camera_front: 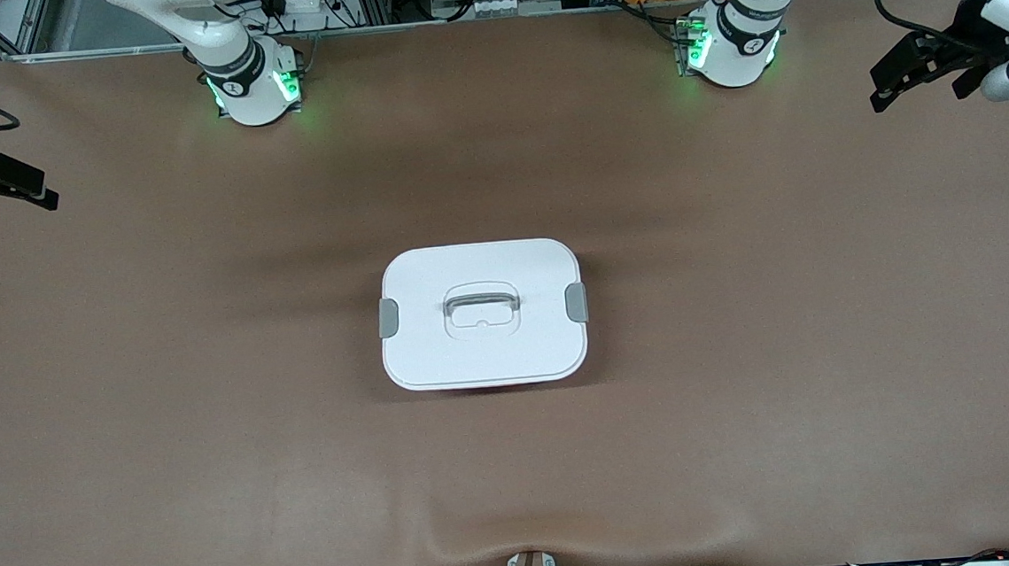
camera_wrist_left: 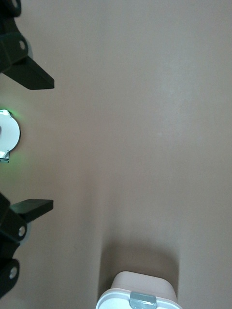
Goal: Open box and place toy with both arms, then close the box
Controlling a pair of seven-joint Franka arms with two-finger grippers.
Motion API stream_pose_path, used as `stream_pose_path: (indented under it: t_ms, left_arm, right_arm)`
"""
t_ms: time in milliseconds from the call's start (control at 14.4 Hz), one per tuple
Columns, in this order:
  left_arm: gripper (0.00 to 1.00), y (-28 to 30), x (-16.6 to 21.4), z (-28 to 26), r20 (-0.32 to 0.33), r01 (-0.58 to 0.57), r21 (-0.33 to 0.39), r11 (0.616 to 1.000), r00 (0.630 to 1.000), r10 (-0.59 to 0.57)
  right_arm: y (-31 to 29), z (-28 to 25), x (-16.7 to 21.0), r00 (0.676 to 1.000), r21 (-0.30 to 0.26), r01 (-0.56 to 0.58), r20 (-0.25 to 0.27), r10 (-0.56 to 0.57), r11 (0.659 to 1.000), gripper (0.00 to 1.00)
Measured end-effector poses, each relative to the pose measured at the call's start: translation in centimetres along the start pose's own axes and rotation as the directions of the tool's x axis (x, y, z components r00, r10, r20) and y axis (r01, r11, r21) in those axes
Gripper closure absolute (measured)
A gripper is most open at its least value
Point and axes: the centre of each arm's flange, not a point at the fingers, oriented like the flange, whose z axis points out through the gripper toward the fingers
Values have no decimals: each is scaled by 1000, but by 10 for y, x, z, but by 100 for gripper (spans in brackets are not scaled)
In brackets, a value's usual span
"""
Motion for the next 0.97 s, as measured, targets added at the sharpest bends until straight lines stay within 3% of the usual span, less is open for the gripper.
stream_pose_path:
  t_ms: [971]
  left_arm:
    - [0, 2, 9, 22, -14, -25, -2, 1000, 1000, 25]
  right_arm:
    - [0, 0, 0, 1000, 0, 0, 0, 0, 1000, 0]
